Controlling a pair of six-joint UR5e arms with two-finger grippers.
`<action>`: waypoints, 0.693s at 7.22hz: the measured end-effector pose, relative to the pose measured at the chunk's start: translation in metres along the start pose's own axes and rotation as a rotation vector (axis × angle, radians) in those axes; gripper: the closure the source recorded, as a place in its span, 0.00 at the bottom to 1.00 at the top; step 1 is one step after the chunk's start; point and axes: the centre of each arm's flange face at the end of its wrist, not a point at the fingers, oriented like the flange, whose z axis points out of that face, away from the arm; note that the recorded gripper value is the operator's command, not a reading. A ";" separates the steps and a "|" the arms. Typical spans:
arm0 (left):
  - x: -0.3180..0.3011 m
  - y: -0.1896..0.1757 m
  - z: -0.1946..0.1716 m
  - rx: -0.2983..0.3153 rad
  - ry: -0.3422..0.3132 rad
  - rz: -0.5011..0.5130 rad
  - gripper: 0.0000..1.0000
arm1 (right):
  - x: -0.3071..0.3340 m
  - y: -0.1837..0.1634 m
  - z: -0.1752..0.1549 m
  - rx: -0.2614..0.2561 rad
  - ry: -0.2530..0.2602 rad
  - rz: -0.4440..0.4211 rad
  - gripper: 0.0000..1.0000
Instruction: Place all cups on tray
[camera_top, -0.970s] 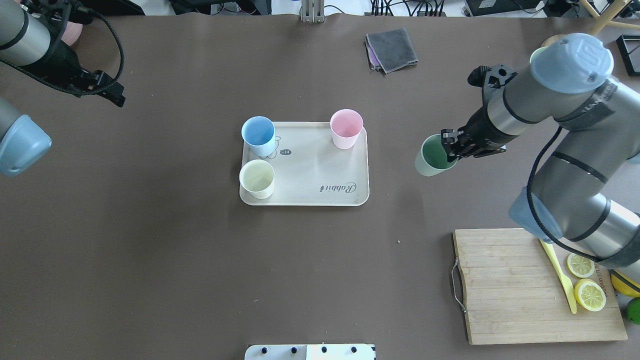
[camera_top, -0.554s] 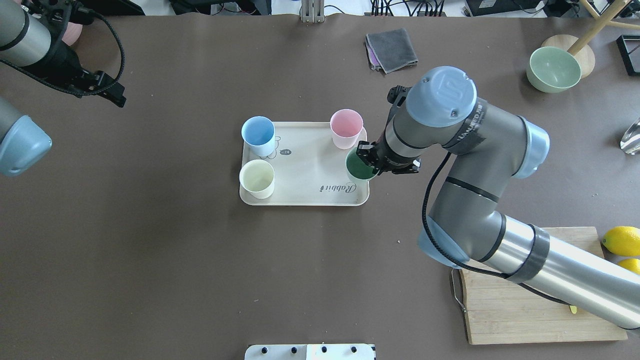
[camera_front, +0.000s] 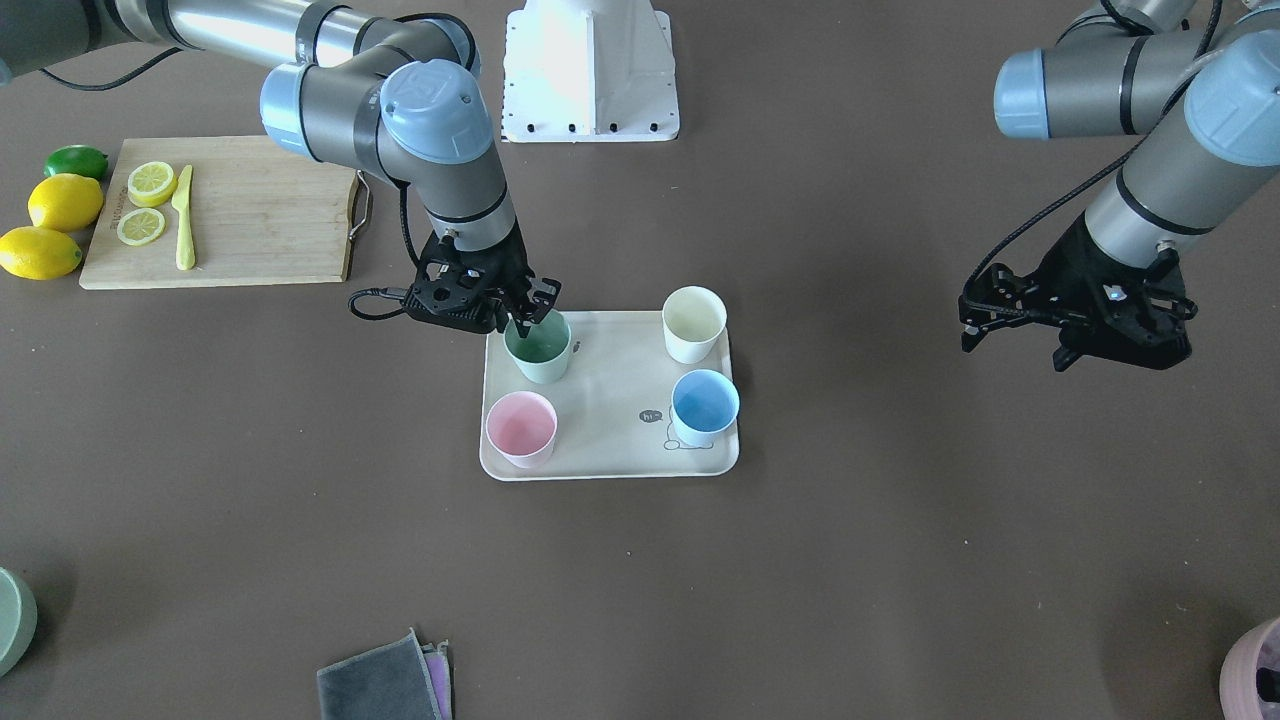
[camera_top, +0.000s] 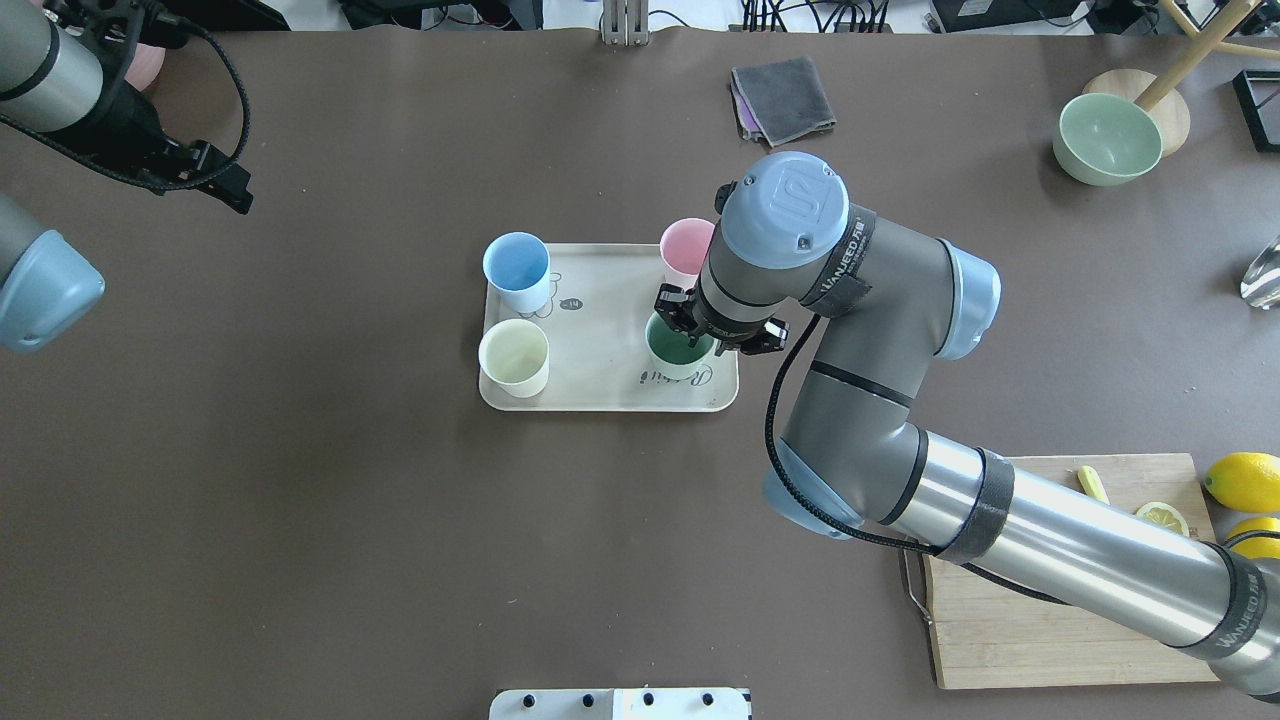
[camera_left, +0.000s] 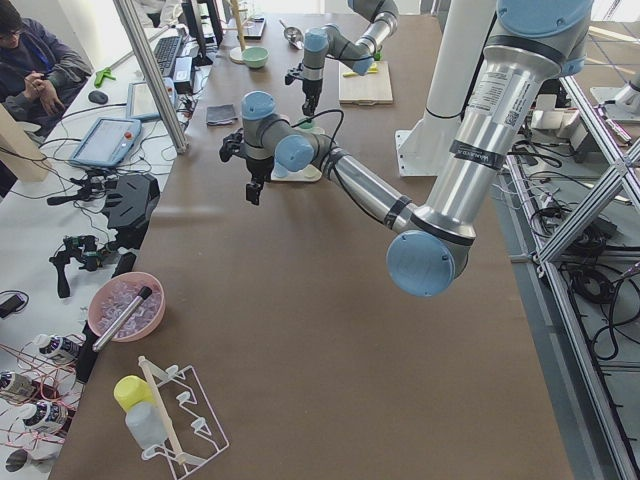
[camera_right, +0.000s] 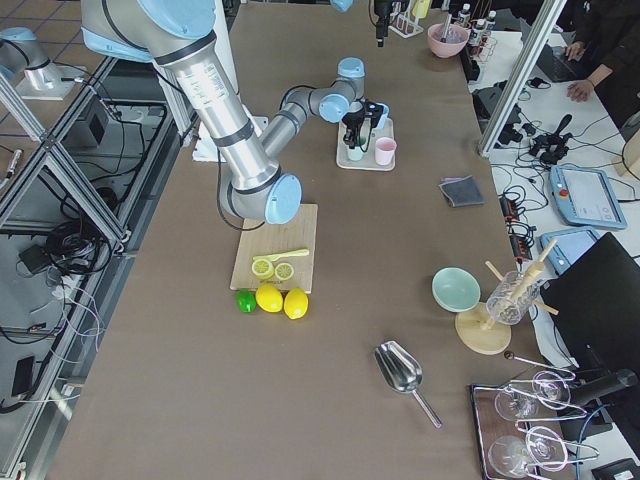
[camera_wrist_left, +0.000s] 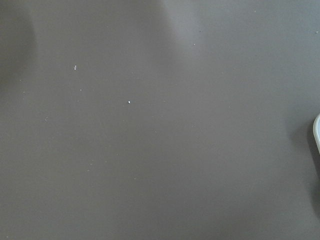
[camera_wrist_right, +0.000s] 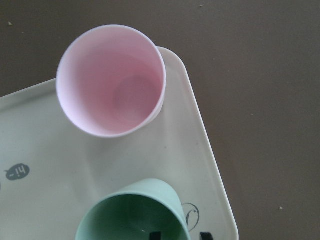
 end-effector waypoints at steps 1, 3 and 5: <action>0.000 0.000 0.000 -0.001 0.000 0.000 0.02 | 0.001 -0.007 -0.006 0.005 -0.005 -0.002 0.00; -0.008 0.000 -0.004 0.001 -0.006 0.002 0.02 | 0.024 -0.051 -0.050 -0.011 -0.006 -0.022 0.00; -0.068 0.011 -0.019 0.005 -0.046 0.061 0.02 | 0.115 -0.123 -0.115 -0.010 0.038 -0.142 0.00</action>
